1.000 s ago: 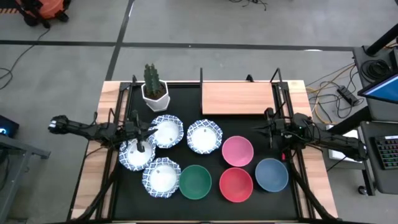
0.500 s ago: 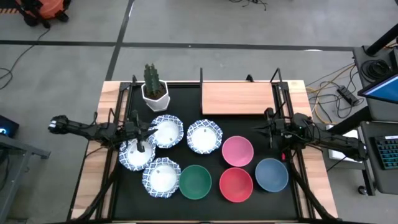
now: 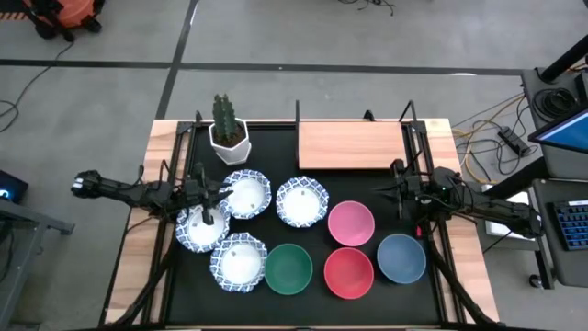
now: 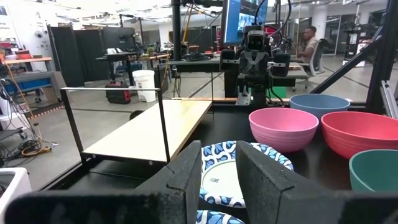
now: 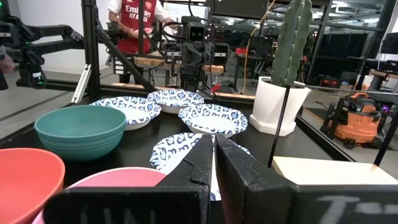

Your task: Place and stack bowls onto a shelf

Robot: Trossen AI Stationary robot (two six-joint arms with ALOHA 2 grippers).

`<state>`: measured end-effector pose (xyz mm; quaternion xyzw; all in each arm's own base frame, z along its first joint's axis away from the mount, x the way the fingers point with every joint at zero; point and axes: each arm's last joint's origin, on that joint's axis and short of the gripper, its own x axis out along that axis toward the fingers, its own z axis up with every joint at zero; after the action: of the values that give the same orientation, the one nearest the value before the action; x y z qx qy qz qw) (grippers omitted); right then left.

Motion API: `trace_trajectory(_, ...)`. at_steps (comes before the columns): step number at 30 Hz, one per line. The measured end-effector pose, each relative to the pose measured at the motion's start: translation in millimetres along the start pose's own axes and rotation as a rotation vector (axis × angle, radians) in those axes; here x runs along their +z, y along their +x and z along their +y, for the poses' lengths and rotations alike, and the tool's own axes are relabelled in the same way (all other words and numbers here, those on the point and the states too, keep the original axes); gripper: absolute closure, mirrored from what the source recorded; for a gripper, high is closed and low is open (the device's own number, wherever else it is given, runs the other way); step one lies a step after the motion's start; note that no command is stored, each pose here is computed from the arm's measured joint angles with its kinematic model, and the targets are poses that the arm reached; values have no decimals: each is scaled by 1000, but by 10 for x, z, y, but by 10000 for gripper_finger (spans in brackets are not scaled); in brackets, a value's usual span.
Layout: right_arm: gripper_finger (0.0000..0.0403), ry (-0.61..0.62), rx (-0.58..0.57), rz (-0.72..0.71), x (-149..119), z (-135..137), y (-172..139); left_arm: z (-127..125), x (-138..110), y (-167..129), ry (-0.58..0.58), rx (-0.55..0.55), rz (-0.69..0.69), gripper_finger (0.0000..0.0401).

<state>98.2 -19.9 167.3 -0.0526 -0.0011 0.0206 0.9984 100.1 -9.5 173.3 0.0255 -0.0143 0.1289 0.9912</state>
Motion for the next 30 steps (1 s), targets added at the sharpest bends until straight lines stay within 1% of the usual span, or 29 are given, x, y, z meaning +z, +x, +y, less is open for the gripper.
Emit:
trace_trajectory(2, 394, 0, 0, -1, 1, 0, 0, 1, 7, 0, -1, 1, -6, 320)
trace_trajectory(4, 394, 12, 0, -1, 1, 0, 0, 4, 42, -1, -13, 4, -39, 320)
trace_trajectory(6, 394, 98, 1, 0, 0, 1, 0, 8, 91, -4, -56, 6, -86, 320)
trace_trajectory(8, 394, 217, 2, -2, 3, 0, 0, 15, 145, -10, -163, 3, -138, 320)
trace_trajectory(10, 394, 296, 5, -11, 12, 0, 0, 25, 208, -21, -313, -7, -199, 320)
trace_trajectory(12, 394, 325, 3, -43, 44, -4, 0, 36, 266, -34, -419, -19, -256, 320)
trace_trajectory(15, 394, 327, -9, -101, 99, -13, -4, 53, 339, -57, -508, -34, -330, 320)
trace_trajectory(16, 394, 348, -7, -127, 125, -16, -8, 58, 359, -64, -525, -37, -350, 320)
trace_trajectory(19, 394, 464, 10, -198, 194, -20, -19, 66, 391, -76, -542, -41, -383, 320)
trace_trajectory(21, 394, 507, 22, -233, 229, -21, -27, 67, 395, -78, -550, -43, -388, 320)
trace_trajectory(25, 394, 505, 27, -259, 254, -22, -33, 62, 385, -68, -589, -50, -376, 320)
trace_trajectory(28, 394, 479, -5, -281, 268, -31, -37, 51, 369, -51, -613, -54, -357, 320)
trace_trajectory(30, 394, 485, -7, -280, 266, -32, -37, 37, 351, -31, -656, -62, -334, 320)
